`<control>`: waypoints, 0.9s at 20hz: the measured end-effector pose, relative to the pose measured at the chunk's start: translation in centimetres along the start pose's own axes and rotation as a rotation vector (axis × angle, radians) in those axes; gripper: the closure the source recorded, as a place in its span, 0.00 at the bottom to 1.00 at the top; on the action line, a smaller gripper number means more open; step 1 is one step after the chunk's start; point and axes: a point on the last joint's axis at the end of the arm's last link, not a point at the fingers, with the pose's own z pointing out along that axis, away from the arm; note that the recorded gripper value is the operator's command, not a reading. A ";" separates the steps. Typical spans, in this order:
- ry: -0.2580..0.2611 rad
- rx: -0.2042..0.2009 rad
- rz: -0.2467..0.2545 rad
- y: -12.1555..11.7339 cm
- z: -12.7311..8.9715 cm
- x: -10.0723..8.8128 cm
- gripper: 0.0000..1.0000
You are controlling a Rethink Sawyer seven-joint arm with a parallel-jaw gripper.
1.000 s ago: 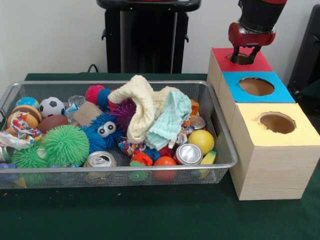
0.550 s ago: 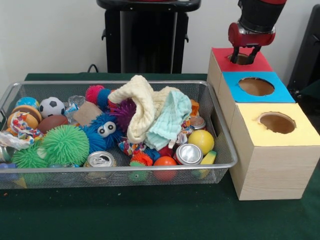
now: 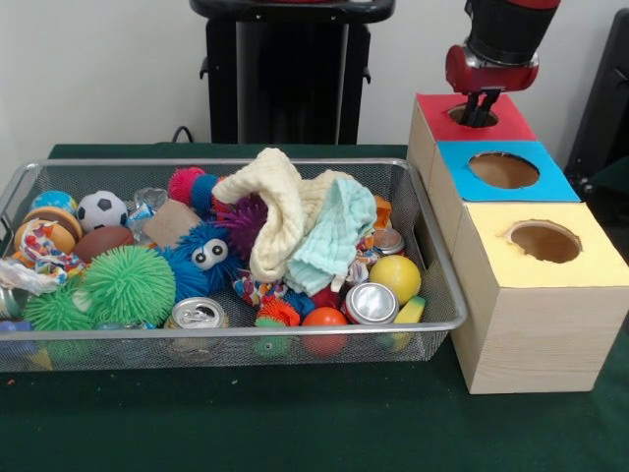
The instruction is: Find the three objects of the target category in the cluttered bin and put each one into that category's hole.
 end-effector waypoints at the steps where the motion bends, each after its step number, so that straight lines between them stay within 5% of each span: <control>1: 0.000 -0.001 0.002 -0.1 0.0 0.0 1.00; 10: 0.025 -0.017 0.024 -1.2 -1.8 -0.5 1.00; 18: 0.092 -0.048 0.048 -2.7 -6.7 -1.8 1.00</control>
